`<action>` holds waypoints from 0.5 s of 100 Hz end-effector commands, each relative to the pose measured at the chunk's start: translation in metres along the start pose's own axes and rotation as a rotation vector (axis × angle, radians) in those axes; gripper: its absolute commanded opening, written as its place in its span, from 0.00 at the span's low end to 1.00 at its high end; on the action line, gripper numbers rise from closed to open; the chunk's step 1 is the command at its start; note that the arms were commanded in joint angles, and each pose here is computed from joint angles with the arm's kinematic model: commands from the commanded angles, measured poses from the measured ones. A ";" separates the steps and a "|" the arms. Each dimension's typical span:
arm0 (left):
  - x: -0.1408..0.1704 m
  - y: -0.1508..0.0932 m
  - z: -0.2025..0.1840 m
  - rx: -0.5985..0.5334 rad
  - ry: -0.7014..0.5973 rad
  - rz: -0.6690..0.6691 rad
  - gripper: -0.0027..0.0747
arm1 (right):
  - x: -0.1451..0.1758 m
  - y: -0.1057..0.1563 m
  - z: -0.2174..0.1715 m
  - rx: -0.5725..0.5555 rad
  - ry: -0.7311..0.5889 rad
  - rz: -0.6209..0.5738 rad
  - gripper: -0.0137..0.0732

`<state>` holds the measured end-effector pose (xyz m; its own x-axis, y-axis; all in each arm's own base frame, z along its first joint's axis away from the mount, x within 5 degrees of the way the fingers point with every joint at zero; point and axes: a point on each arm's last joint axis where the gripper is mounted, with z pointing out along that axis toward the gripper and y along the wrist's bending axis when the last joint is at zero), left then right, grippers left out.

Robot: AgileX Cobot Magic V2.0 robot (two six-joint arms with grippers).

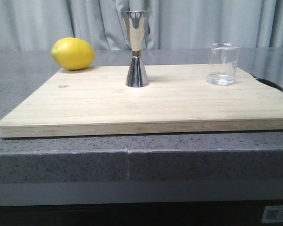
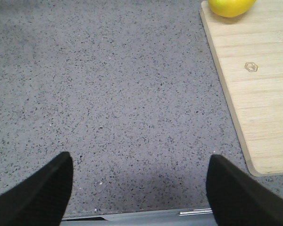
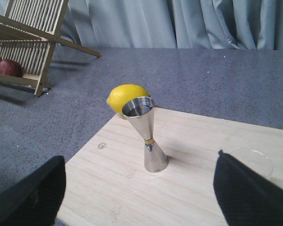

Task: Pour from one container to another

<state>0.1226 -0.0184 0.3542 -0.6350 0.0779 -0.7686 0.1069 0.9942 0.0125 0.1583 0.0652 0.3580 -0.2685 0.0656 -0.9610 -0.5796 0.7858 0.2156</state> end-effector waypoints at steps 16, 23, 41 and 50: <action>-0.012 0.001 -0.006 -0.002 -0.105 -0.007 0.69 | -0.010 0.000 -0.004 0.033 -0.042 -0.021 0.71; -0.012 0.001 -0.006 -0.002 -0.105 -0.007 0.60 | -0.010 -0.001 -0.004 0.041 -0.047 -0.021 0.57; -0.012 0.001 -0.006 -0.002 -0.105 -0.007 0.34 | -0.012 -0.006 -0.005 0.094 -0.073 -0.020 0.23; -0.012 0.001 -0.006 -0.002 -0.105 -0.007 0.20 | -0.014 -0.009 -0.005 0.132 -0.091 -0.020 0.11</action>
<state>0.1234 -0.0181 0.3544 -0.6248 0.0823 -0.7765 0.1067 0.9941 0.0196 0.1623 0.0602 0.3595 -0.2437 0.0840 -0.9662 -0.5280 0.8242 0.2048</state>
